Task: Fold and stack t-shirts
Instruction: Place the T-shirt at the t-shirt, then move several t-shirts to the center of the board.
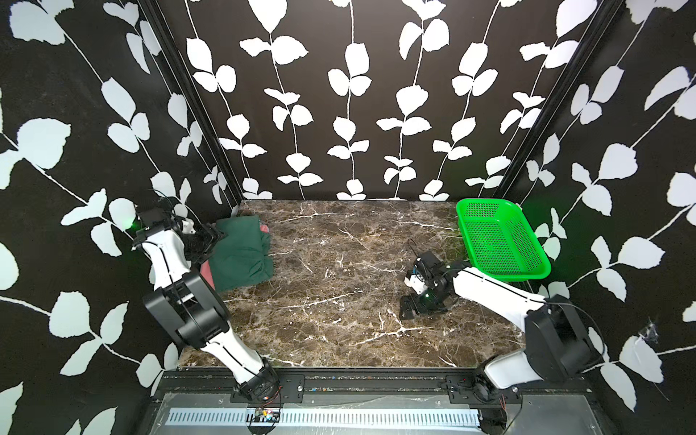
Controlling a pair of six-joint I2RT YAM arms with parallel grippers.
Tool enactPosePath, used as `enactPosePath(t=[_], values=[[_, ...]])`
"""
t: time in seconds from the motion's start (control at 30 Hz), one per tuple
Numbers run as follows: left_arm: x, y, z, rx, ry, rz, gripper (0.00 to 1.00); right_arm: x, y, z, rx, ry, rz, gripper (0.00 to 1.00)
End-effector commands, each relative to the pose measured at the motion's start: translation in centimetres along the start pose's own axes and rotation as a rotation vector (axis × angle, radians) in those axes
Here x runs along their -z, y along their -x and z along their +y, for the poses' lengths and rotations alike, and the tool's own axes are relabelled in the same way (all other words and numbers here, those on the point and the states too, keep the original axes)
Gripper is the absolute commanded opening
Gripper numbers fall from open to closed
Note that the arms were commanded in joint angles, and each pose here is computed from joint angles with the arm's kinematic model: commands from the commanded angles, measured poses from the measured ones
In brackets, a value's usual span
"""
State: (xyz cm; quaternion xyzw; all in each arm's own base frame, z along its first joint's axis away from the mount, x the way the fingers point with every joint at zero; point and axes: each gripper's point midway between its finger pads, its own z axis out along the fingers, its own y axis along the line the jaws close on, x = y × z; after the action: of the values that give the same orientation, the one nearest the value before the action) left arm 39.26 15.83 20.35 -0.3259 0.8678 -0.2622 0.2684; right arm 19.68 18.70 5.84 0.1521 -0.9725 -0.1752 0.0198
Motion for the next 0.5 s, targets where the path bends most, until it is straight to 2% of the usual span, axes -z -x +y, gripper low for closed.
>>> enactPosePath(t=[0.0, 0.1, 0.2, 0.27, 0.33, 0.47], values=[[-2.4, -1.3, -1.2, -0.003, -0.106, 0.047, 0.41, -0.4, 1.6, 0.9, -0.015, 0.048, -0.027, 0.98], [-3.7, -1.1, -0.2, 0.038, -0.092, 0.083, 0.39, -0.6, 2.1, 1.1, -0.018, 0.059, -0.040, 0.97], [-5.1, 0.6, 0.7, 0.086, -0.079, 0.061, 0.48, -0.8, 1.9, 0.9, -0.025, 0.059, -0.045, 0.96], [-6.1, 2.6, 0.9, 0.108, -0.087, 0.017, 0.59, -1.0, 1.5, 0.7, -0.035, 0.059, -0.050, 0.95], [-7.2, 4.3, 0.5, 0.138, -0.124, 0.007, 0.62, -1.1, 1.2, 0.7, -0.047, 0.064, -0.057, 0.95], [-11.6, 6.0, -0.4, 0.181, -0.171, 0.084, 0.66, -1.2, 0.8, 0.6, -0.063, 0.073, -0.075, 0.95]])
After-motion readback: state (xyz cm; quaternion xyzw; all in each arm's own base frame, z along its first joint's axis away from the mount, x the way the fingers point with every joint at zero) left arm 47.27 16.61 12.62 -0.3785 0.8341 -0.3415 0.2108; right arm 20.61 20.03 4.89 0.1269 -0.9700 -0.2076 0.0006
